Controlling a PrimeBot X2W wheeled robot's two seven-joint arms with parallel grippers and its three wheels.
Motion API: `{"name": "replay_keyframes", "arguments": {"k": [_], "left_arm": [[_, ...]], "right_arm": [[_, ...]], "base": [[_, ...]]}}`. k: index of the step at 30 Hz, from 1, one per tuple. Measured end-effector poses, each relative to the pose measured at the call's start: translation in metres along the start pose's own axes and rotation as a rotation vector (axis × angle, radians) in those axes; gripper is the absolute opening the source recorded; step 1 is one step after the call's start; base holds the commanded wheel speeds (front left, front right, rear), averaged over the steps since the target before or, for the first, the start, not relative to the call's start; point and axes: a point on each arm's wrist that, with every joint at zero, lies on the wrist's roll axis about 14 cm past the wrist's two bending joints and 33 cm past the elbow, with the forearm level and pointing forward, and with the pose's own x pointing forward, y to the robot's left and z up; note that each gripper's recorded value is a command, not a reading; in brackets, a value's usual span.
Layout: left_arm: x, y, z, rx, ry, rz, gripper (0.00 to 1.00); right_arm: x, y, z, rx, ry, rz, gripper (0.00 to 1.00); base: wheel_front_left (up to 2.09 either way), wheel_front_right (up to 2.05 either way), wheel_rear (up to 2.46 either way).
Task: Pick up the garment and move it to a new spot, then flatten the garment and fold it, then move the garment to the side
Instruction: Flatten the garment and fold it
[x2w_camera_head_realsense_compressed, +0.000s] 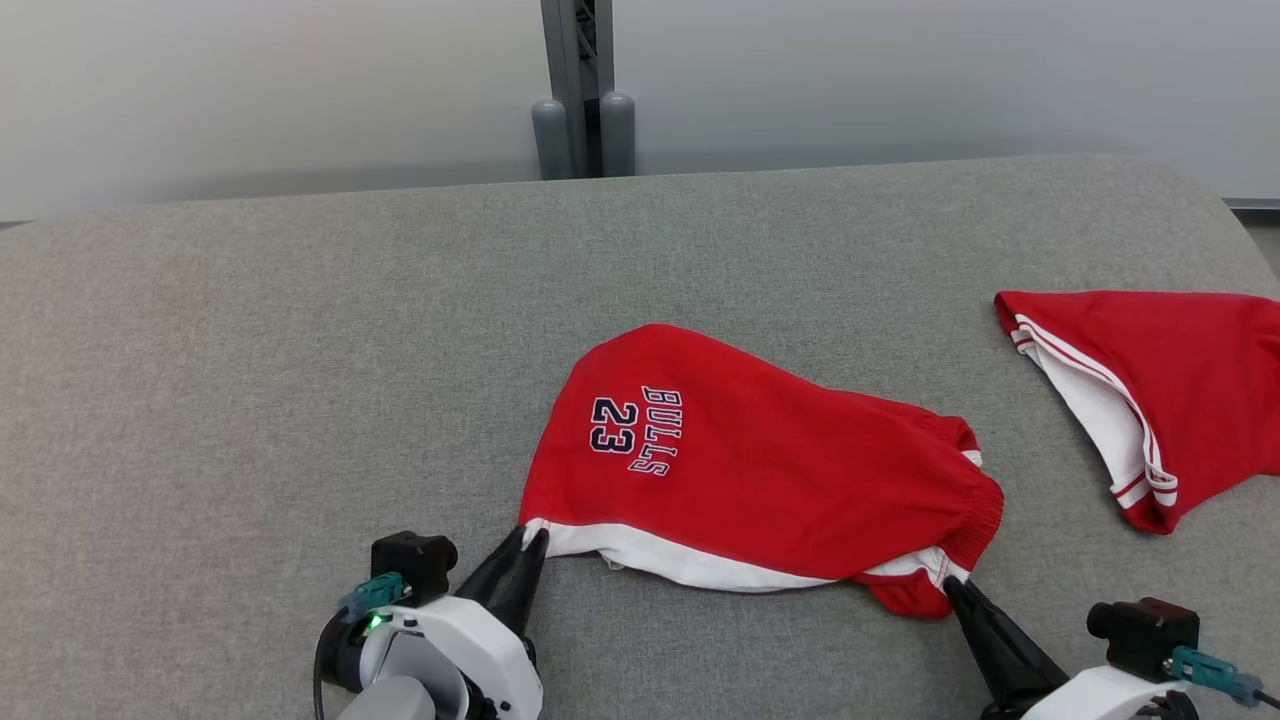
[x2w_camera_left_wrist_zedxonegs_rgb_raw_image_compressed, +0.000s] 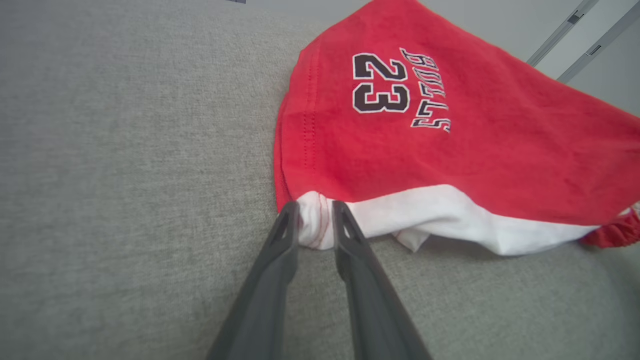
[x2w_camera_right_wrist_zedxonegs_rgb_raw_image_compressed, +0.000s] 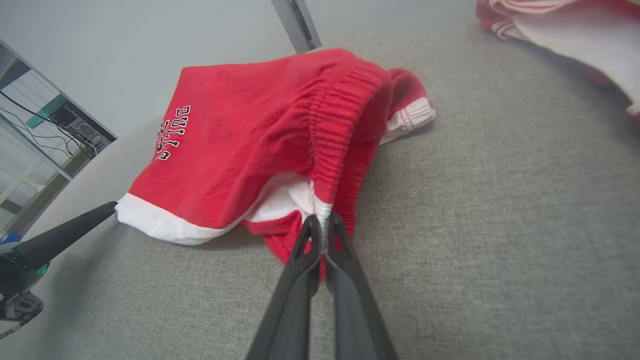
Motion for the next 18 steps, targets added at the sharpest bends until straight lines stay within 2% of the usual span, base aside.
{"name": "replay_keyframes", "arguments": {"k": [13,18], "left_arm": [[-0.003,0.000,0.009,-0.027,-0.030,-0.007,0.00],[-0.005,0.004,0.035,-0.036,-0.111,-0.002,0.00]], "right_arm": [[0.004,0.000,0.007,-0.015,-0.013,0.008,0.00],[0.006,0.005,0.015,-0.028,-0.037,0.027,0.00]], "base": [[0.00,0.00,0.00],[0.00,0.00,0.00]]}}
